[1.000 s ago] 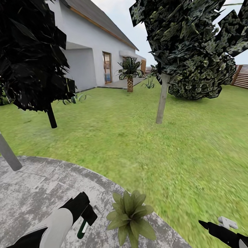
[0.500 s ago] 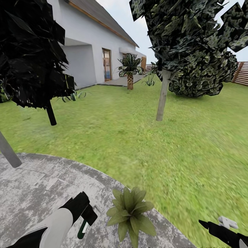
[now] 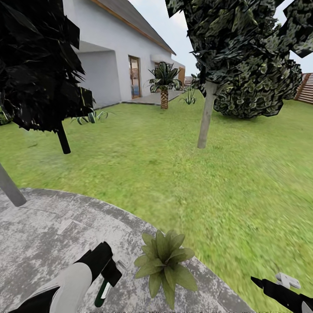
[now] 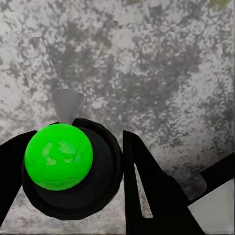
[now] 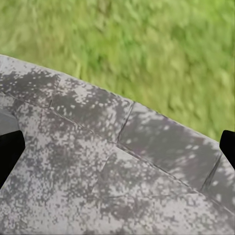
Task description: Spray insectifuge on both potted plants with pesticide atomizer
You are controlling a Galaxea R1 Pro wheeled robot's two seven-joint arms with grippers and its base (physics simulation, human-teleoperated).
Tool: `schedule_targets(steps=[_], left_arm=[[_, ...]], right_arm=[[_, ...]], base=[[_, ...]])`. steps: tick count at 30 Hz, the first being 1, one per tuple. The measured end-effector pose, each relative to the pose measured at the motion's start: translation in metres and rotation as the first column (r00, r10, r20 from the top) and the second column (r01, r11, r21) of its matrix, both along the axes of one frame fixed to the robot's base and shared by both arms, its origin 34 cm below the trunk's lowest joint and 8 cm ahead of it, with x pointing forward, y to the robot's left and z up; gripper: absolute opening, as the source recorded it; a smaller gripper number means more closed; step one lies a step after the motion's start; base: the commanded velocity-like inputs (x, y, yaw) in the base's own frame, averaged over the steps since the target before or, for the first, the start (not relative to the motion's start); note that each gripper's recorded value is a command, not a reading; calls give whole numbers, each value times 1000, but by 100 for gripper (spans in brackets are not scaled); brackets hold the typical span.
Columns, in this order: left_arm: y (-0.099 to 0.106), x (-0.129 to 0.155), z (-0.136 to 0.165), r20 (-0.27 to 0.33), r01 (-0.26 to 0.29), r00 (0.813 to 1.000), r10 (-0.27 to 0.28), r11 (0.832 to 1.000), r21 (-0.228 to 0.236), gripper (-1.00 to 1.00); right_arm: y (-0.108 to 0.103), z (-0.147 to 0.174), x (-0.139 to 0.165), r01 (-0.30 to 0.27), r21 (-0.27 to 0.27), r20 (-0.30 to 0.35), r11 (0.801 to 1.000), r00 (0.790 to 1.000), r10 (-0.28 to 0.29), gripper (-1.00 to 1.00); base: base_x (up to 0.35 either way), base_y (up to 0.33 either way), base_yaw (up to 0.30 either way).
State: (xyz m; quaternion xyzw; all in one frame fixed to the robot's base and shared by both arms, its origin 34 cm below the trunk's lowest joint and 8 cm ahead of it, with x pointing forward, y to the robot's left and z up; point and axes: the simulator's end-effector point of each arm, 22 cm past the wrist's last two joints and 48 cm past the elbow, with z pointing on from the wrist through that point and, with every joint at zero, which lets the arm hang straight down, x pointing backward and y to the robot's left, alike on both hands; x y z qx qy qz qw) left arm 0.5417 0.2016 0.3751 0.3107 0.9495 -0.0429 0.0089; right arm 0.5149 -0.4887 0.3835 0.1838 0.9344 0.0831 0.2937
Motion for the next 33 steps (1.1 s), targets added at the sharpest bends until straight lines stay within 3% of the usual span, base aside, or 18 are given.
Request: schedule_targets(steps=[3, 17, 24, 33], left_arm=[[6, -9, -4, -41, -31, 999, 32, 999, 32, -100], [6, -12, -5, -53, -34, 998, 35, 999, 34, -100], [8, -23, -4, -103, -61, 992, 68, 996, 69, -100], [9, -20, 1, -111, -69, 991, 78, 994, 87, -100]], right_arm=[[0, -5, -1, 1, 0, -1, 1000, 1000, -1, 100], [0, -5, -2, 1, 0, -1, 1000, 1000, -1, 100], [0, -5, -1, 1, 0, -2, 1000, 1000, -1, 100], [0, -5, -1, 1, 0, -2, 1000, 1000, -1, 100]], base=[[0, 0, 0], [69, 13, -21], [7, 2, -123], [0, 0, -3]])
